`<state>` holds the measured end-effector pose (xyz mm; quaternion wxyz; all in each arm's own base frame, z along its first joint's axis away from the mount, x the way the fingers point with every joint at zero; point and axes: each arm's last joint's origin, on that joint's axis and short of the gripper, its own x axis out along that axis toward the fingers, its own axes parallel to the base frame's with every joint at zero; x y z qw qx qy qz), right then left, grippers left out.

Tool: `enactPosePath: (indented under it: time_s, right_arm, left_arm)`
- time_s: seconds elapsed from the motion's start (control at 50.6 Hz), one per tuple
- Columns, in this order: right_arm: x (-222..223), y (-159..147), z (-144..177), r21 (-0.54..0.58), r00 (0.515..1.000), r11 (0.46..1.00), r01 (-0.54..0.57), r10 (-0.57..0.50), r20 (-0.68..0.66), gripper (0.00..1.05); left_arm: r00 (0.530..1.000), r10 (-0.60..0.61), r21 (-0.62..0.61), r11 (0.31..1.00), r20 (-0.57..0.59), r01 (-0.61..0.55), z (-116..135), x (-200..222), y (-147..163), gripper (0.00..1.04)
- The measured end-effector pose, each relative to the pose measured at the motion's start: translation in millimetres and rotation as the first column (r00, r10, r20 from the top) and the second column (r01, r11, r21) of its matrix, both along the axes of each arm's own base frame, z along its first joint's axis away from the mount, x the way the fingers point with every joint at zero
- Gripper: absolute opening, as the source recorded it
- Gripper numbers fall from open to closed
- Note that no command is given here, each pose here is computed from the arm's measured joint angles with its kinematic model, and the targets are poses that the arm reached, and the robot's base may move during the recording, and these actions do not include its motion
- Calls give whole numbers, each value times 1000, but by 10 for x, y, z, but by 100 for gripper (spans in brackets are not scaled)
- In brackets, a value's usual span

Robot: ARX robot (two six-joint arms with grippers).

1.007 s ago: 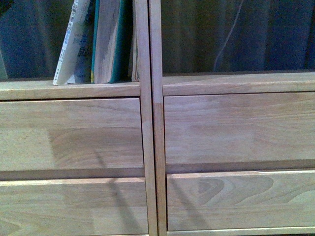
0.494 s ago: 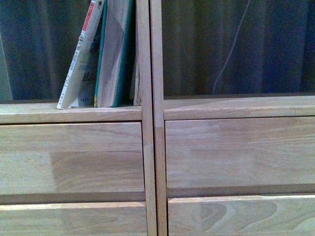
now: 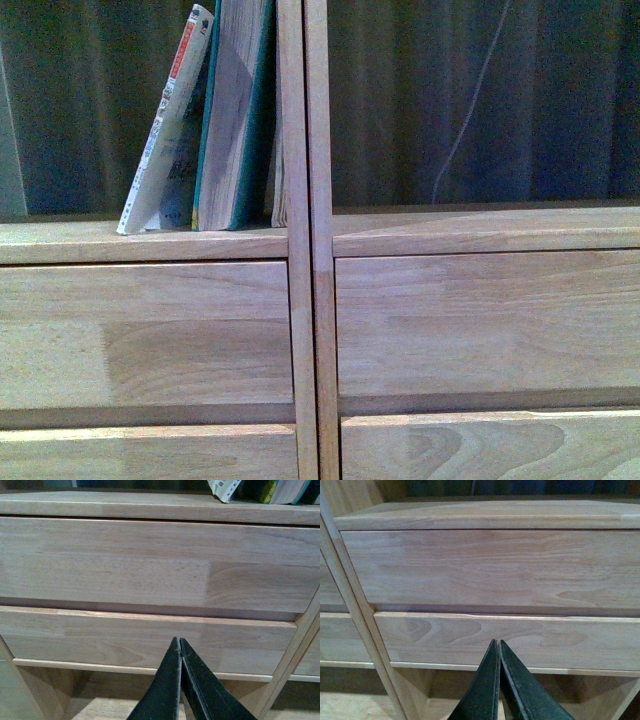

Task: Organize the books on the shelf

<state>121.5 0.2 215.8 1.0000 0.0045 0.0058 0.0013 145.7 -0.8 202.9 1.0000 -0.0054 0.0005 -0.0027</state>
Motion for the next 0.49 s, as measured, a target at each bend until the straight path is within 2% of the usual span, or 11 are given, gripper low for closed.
enactPosePath:
  time_s: [0.494]
  right_arm:
    - [-105, 0, -293, -2, 1000, 1000, 0, 0, 10, 3]
  left_arm:
    - [1000, 0, 0, 1000, 0, 0, -216, -210, 2, 3]
